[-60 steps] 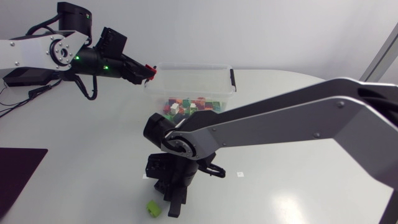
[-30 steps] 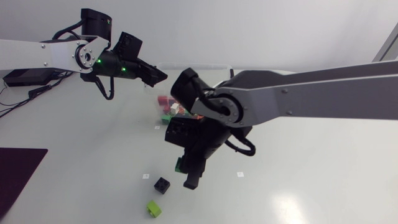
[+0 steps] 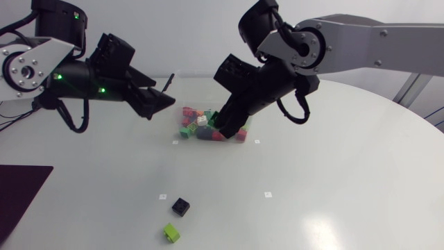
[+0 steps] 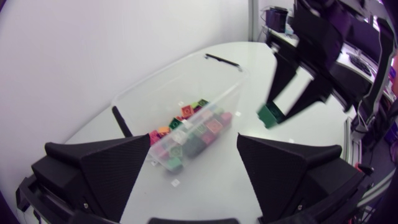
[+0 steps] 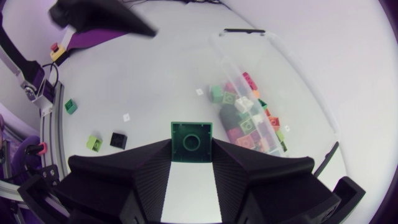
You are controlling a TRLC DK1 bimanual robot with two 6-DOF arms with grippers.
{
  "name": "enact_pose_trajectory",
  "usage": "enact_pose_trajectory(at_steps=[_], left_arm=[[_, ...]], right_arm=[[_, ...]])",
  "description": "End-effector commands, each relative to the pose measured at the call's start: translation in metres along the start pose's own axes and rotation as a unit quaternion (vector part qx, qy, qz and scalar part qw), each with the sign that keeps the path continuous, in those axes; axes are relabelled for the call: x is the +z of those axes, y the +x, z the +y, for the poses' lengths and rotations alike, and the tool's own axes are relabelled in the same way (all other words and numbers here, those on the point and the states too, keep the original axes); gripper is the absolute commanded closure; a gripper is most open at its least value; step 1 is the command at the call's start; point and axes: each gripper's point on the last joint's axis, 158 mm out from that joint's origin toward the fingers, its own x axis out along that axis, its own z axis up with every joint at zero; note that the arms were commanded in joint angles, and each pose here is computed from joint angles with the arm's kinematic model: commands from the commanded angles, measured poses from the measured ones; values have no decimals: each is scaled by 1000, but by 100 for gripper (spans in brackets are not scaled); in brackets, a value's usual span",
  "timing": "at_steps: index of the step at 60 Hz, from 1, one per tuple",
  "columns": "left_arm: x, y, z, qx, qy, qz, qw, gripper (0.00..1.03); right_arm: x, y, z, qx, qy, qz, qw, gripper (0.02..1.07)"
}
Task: Place the duplo bricks in the container
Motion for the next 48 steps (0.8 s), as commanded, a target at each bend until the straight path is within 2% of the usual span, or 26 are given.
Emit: enact_pose_trajectory(at_steps=[1, 13, 16, 24, 36, 48], left_arm=[[-25, -5, -28, -30, 42, 32, 998, 6], [-93, -13, -80, -107, 106, 111, 982, 6], [-123, -16, -102, -146, 134, 142, 970, 6], [-162, -24, -135, -194, 173, 177, 949, 6], [-196, -31, -165, -243, 219, 197, 925, 7], [-214, -30, -180, -269, 263, 201, 904, 7]], right_arm=[[14, -8, -17, -19, 18, -25, 999, 75], [28, -11, -56, -50, 57, -57, 995, 75], [31, -12, -68, -61, 69, -67, 994, 75], [37, -12, -97, -84, 103, -94, 987, 75], [40, -2, -128, -101, 134, -106, 980, 75], [38, 12, -149, -109, 156, -111, 976, 75]])
